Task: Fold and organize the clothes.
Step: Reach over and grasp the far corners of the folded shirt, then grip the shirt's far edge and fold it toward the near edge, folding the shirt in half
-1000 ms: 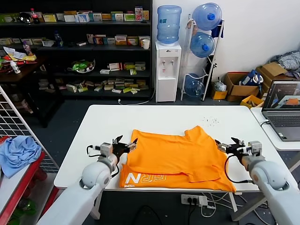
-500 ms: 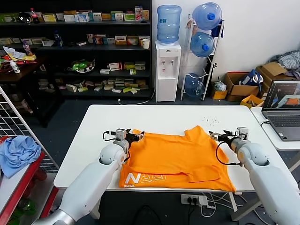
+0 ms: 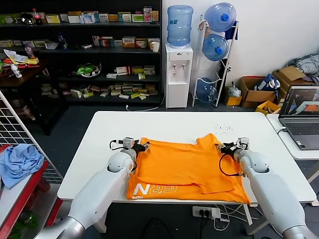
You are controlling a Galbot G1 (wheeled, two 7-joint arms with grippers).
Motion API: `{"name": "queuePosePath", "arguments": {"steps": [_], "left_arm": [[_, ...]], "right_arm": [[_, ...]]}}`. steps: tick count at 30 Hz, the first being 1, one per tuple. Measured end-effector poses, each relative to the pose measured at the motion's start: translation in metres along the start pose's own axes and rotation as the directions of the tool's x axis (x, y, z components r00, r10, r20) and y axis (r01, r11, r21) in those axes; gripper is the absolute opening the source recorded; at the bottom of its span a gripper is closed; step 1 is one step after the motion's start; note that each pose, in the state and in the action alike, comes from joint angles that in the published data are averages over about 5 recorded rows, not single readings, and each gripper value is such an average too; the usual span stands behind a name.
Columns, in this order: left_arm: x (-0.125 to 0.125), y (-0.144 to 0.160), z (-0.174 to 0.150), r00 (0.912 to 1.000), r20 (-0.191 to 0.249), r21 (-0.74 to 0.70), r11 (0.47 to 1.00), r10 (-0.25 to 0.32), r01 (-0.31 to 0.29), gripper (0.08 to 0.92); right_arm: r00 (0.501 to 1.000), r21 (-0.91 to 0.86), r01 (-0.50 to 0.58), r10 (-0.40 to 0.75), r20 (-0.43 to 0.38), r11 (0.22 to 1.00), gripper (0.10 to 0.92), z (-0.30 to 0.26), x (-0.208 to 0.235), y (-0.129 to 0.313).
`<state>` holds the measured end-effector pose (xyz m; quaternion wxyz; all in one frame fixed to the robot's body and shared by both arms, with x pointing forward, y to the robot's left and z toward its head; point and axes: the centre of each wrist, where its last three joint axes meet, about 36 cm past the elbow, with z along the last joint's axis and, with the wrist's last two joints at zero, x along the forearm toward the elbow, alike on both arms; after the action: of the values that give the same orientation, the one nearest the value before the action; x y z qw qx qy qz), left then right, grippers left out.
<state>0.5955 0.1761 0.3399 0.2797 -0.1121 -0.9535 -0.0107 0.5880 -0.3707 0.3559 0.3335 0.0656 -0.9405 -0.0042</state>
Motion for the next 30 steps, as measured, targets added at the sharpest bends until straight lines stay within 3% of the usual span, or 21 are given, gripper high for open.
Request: {"name": "queuePosePath", "arguments": {"steps": [9,15,18,30], "left_arm": [[0.003,0.002,0.01,1.0,-0.002,0.017,1.0,0.004,-0.004,0.3],[0.007,0.002,0.011,0.9998,0.014,0.032,0.999,0.01,-0.011,0.13],[0.009,0.003,0.01,0.9998,0.019,0.04,0.999,0.01,-0.011,0.093],[0.044,0.021,0.006,0.9989,0.047,0.064,0.998,0.007,-0.01,0.093]], "right_arm": [[1.0,0.003,0.004,-0.004,0.019,1.0,0.178,0.0,-0.004,0.004],[0.999,0.005,0.001,-0.001,0.042,1.0,0.124,-0.002,0.003,0.005],[0.998,0.004,0.0,-0.001,0.062,1.0,0.124,-0.005,0.01,0.005],[0.993,0.011,-0.006,0.004,0.115,1.0,0.124,0.002,0.071,0.007]]}}
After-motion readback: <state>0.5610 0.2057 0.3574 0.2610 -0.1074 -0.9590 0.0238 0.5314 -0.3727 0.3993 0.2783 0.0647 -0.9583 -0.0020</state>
